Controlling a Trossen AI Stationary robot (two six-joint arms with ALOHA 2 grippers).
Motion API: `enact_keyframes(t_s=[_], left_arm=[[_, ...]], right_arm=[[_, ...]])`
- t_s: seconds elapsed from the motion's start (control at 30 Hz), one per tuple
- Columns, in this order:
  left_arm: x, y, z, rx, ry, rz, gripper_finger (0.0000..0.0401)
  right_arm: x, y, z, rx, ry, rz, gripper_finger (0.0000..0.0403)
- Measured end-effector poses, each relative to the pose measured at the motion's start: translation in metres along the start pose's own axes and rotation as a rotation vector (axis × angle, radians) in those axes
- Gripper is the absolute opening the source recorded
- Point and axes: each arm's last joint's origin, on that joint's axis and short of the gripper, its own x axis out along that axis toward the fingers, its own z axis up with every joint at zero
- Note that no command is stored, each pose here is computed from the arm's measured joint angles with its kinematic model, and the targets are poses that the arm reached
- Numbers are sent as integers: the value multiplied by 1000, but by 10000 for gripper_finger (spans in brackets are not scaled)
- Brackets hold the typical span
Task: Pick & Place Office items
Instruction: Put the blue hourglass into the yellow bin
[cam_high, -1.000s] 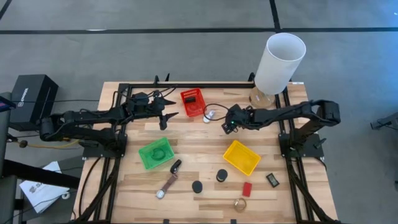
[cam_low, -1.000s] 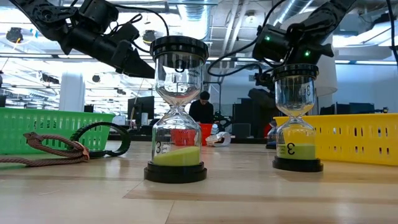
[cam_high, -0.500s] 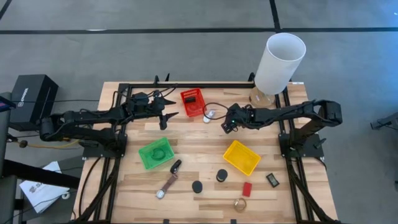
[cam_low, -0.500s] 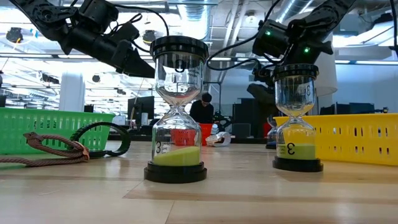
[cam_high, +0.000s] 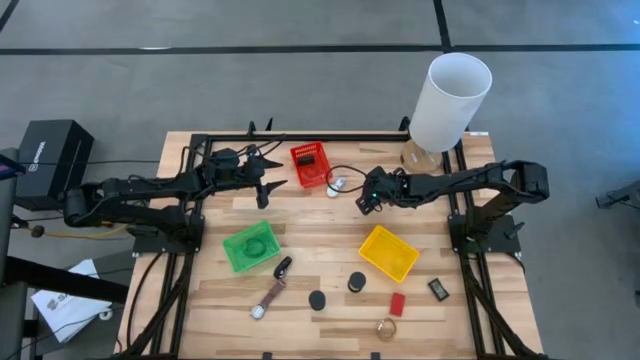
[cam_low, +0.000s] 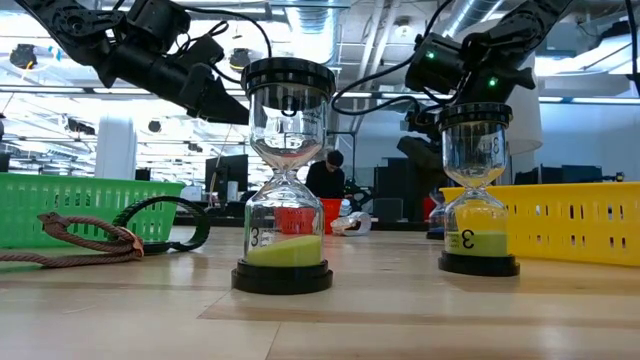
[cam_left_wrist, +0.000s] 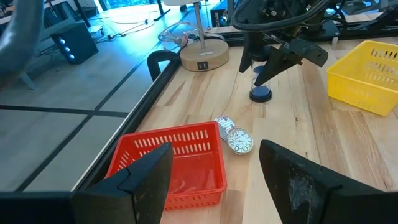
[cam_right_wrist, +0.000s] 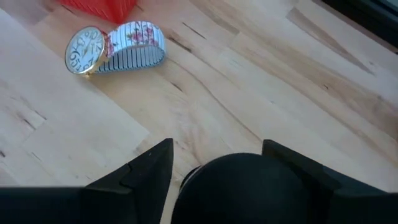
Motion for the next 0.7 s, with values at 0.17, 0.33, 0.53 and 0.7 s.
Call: enact_keyframes(t_s=[0.17, 0.33, 0.53, 0.7], left_arm=[[0, 0, 0, 0, 0, 0, 237], [0, 0, 0, 0, 0, 0, 237], [0, 0, 0, 0, 0, 0, 237], [0, 0, 0, 0, 0, 0, 237]], right_arm=[[0, 0, 0, -1, 1, 1, 203], [0, 0, 0, -3, 1, 1, 182], [0, 0, 0, -11, 1, 1, 198], [0, 0, 0, -11, 1, 2, 200]])
